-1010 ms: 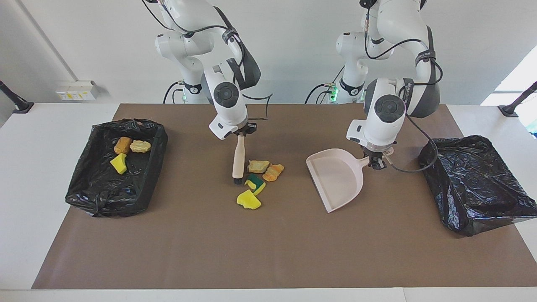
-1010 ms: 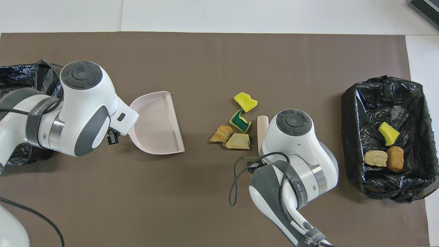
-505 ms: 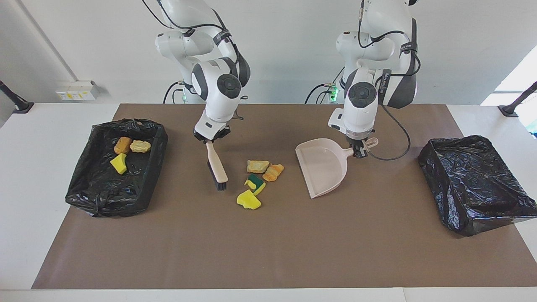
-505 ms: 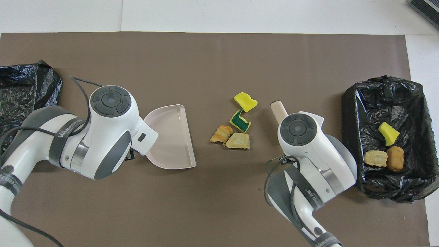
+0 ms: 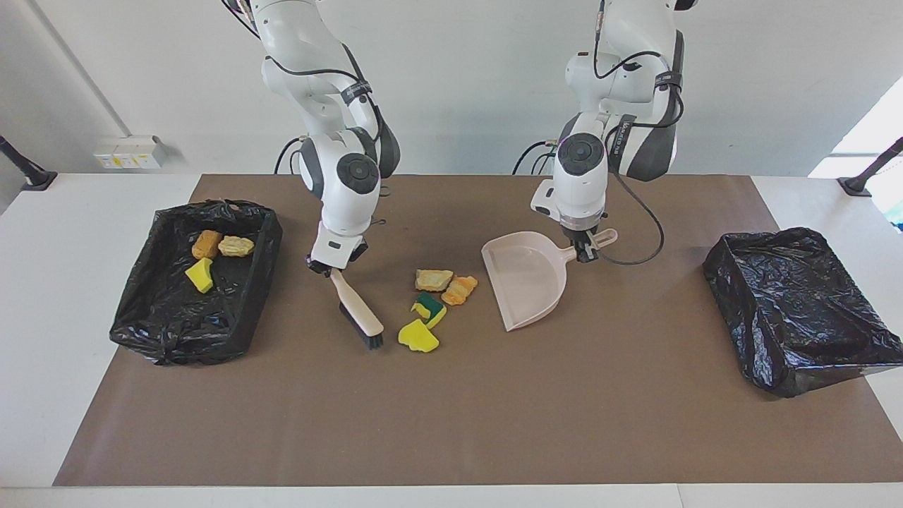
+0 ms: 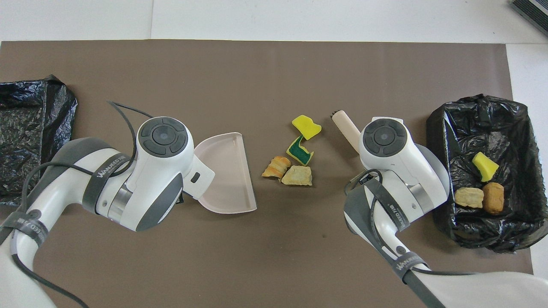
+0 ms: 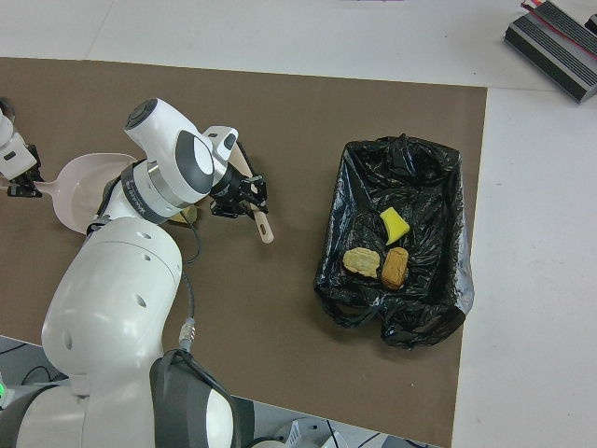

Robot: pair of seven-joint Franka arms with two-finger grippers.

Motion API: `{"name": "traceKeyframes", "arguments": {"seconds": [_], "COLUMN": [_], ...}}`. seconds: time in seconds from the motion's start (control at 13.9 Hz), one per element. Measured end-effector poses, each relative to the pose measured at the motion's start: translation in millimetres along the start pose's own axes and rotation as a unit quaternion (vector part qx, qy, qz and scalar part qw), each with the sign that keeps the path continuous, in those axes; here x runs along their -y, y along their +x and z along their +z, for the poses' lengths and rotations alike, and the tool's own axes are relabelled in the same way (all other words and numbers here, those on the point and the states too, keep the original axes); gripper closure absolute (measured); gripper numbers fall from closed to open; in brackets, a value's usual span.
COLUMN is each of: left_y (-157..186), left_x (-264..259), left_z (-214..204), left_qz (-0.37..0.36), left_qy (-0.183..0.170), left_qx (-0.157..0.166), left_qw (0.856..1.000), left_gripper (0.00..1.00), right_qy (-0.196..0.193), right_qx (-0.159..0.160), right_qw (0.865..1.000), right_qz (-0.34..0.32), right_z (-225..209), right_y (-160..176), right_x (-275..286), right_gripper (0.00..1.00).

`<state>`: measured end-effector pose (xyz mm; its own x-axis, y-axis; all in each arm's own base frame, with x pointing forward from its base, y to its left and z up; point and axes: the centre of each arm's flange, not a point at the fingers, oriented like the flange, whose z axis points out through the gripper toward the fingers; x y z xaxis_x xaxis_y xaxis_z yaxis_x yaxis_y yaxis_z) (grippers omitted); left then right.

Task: Sweep and dump trash in bin
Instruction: 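Push the debris toward the dustpan held by the left gripper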

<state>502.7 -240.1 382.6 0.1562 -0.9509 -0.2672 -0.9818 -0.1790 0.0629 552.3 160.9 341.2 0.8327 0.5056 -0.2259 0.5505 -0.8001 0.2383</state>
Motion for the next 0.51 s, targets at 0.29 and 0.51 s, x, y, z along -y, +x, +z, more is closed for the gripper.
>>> {"name": "traceKeyframes", "arguments": {"seconds": [0.29, 0.51], "left_y": [6, 6], "left_x": [-1, -1], "left_z": [2, 2], "left_qz": [0.002, 0.003], "left_qy": [0.009, 0.011], "left_qx": [-0.008, -0.01], "left_qw": [1.0, 1.0], "left_gripper": [0.68, 0.68], "right_qy": [0.013, 0.066], "right_qx": [0.012, 0.019], "right_qw": [1.0, 0.996], "right_qz": [0.017, 0.06], "right_z": [15, 10], "right_y": [9, 12], "right_x": [24, 76], "right_gripper": [0.74, 0.74]}}
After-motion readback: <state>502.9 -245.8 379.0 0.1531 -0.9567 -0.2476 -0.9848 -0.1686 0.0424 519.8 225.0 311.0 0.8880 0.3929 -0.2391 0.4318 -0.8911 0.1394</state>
